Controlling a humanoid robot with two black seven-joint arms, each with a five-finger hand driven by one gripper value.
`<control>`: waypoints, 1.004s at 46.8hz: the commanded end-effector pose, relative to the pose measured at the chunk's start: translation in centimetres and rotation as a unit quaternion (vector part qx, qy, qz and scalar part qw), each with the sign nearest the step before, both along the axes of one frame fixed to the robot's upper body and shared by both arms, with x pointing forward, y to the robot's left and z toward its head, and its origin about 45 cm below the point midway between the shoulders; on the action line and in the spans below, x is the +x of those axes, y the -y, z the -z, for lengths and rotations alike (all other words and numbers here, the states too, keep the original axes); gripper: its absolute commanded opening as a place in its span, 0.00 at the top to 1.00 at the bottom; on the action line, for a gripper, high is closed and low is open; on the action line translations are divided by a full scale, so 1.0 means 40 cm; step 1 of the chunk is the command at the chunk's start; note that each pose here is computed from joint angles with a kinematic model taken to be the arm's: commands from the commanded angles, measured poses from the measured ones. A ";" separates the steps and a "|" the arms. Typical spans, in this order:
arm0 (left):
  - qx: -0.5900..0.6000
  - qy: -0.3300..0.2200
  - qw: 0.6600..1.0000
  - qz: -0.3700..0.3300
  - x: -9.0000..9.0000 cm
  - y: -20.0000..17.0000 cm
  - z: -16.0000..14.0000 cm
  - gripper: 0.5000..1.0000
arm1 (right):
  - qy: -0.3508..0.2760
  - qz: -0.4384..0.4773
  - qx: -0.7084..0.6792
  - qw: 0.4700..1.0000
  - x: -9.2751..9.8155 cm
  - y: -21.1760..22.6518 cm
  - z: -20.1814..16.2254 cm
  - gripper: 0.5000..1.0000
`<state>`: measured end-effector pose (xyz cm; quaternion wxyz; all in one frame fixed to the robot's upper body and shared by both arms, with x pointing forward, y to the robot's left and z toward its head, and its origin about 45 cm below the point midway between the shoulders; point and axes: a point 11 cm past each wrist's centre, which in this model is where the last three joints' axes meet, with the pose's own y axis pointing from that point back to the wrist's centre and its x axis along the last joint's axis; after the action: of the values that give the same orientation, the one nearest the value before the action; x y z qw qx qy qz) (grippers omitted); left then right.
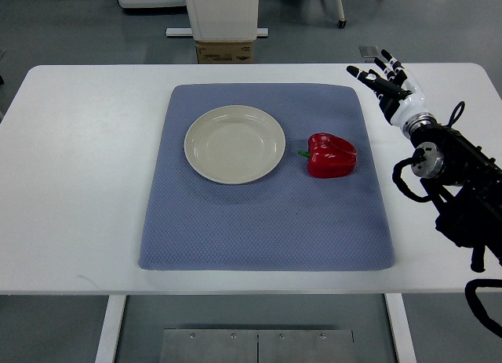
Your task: Place red pepper on plate with right hand
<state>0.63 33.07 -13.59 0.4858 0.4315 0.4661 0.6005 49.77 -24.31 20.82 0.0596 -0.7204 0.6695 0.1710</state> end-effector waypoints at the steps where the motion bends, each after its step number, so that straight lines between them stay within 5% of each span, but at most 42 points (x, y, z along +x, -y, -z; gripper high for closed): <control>1: 0.000 0.000 1.000 0.000 0.000 0.000 0.000 0.00 | 0.000 0.000 0.001 1.000 0.000 -0.001 0.001 0.00; 47: 0.000 0.000 1.000 0.000 0.000 0.000 0.000 0.00 | 0.003 -0.011 -0.012 1.000 -0.003 -0.014 0.004 0.00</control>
<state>0.63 33.09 -13.59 0.4855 0.4316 0.4660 0.6007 49.65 -23.78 20.69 0.0518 -0.7286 0.6636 0.1612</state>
